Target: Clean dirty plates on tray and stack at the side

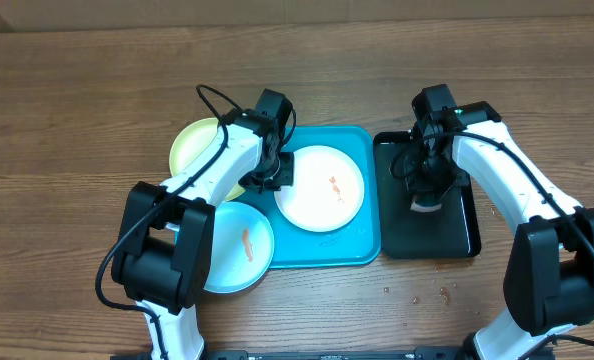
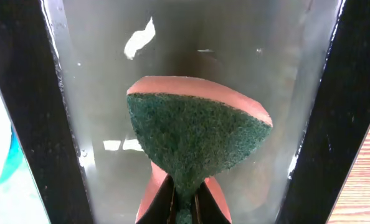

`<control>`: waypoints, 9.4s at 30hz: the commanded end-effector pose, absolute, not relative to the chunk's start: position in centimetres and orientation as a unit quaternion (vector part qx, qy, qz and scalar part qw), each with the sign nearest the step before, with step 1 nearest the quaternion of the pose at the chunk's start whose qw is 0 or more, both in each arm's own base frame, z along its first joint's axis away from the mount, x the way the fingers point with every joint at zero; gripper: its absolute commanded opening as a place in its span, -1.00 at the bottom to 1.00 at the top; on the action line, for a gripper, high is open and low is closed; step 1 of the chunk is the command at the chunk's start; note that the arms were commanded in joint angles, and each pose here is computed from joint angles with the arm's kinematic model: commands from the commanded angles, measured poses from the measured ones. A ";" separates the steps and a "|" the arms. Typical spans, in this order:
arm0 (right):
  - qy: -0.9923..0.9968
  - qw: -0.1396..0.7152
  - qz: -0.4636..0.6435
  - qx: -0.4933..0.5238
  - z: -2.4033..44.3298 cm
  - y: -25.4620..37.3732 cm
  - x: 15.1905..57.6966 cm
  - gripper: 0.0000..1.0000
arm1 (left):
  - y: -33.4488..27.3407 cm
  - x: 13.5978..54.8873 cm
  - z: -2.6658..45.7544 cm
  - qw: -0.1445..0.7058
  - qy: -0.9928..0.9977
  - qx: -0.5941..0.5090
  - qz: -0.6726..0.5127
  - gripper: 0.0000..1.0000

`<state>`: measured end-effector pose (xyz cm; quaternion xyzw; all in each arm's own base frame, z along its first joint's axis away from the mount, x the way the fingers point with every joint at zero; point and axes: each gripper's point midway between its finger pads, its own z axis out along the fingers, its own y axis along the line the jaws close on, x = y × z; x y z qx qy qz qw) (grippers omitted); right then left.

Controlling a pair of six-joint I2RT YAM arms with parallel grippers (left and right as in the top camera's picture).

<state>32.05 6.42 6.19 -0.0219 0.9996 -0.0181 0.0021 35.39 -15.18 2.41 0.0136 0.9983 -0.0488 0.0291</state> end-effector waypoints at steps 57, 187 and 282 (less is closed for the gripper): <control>0.981 0.096 0.105 -0.134 5.5 20.5 34.8 -0.93 | -16.1 35.4 2.5 0.038 0.999 -0.003 -0.026 -0.92; 0.998 0.054 0.022 0.033 1.8 6.3 35.2 0.82 | -16.1 35.4 2.5 0.037 0.999 -0.003 -0.027 -0.56; 0.953 0.125 0.003 0.277 11.0 -13.4 38.9 1.00 | -23.1 40.9 16.9 0.188 0.976 0.072 -0.088 -0.92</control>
